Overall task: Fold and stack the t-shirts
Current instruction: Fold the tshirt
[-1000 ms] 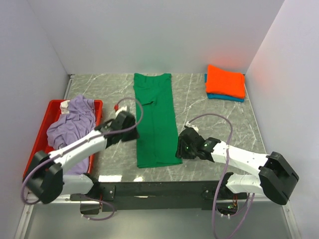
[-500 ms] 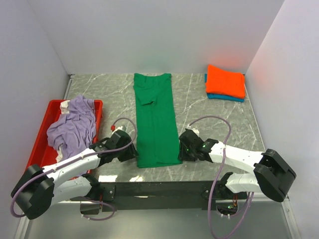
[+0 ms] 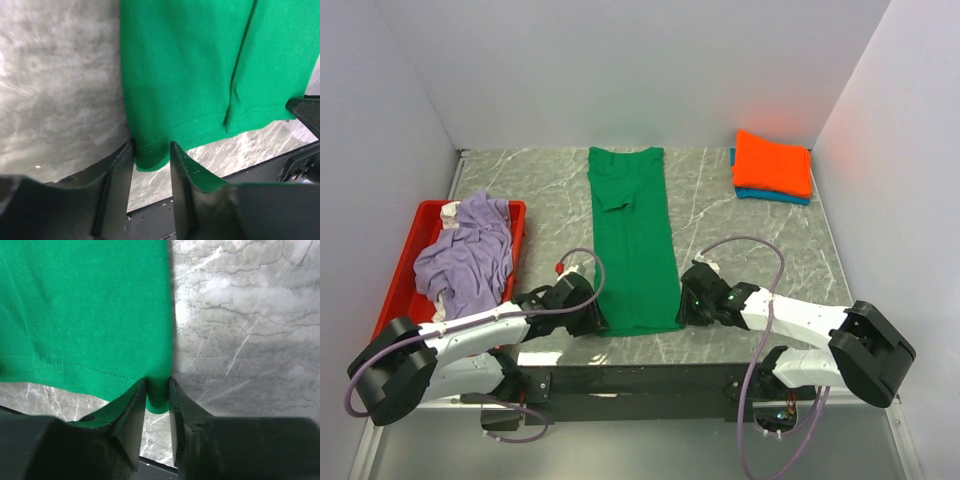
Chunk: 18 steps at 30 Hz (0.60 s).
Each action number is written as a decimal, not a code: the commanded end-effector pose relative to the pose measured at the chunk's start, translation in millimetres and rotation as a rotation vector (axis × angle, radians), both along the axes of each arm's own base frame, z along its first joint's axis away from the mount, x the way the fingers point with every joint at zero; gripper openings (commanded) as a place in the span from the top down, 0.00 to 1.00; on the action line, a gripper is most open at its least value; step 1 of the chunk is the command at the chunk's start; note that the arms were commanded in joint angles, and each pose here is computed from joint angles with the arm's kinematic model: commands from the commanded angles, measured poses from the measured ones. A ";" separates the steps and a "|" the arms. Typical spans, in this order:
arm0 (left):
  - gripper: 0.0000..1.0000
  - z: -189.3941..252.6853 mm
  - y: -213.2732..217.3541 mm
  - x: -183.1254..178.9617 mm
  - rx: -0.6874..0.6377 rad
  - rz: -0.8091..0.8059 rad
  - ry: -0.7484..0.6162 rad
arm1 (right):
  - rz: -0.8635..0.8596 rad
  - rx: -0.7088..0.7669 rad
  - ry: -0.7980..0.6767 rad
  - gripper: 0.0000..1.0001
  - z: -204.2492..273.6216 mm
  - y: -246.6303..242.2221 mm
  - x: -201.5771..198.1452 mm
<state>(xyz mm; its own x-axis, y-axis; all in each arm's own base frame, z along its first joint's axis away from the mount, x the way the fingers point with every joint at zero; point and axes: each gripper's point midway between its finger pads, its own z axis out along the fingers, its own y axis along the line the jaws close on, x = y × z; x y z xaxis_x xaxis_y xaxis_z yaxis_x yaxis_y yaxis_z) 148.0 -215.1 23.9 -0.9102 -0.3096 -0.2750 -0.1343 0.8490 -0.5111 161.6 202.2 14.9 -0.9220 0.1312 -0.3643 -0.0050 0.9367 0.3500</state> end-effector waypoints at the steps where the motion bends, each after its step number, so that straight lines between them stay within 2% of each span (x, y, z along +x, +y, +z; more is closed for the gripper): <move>1: 0.60 -6.2 -1.0 -8.8 0.010 -0.001 0.032 | 0.004 -0.005 0.027 0.70 -7.3 -4.8 -10.4; 4: 0.71 -4.9 -1.7 -9.9 0.008 -0.002 0.034 | 0.004 0.000 0.027 0.76 -6.3 -6.3 -12.5; 7: 0.89 -4.3 -0.9 -13.7 0.016 -0.010 0.042 | 0.004 -0.002 0.029 0.86 -5.2 -10.2 -16.1; 10: 0.97 -3.2 2.3 -17.0 0.020 -0.010 0.046 | -0.005 -0.011 0.023 0.94 -3.7 -17.0 -18.6; 12: 0.99 -1.0 5.0 -19.2 0.021 -0.013 0.045 | -0.001 -0.003 0.022 0.98 -2.0 -18.3 -21.2; 18: 0.99 1.7 10.4 -26.5 0.032 -0.027 0.049 | 0.021 0.050 0.042 1.00 1.0 -13.1 -31.3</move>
<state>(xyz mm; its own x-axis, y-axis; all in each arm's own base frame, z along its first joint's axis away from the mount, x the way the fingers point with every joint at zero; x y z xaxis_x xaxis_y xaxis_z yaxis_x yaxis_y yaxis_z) 130.3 -211.1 27.0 -0.9229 -0.2955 -0.2467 -0.1406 0.8554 -0.4985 142.4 191.5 17.4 -0.9267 0.1425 -0.3478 -0.0046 0.9209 0.3898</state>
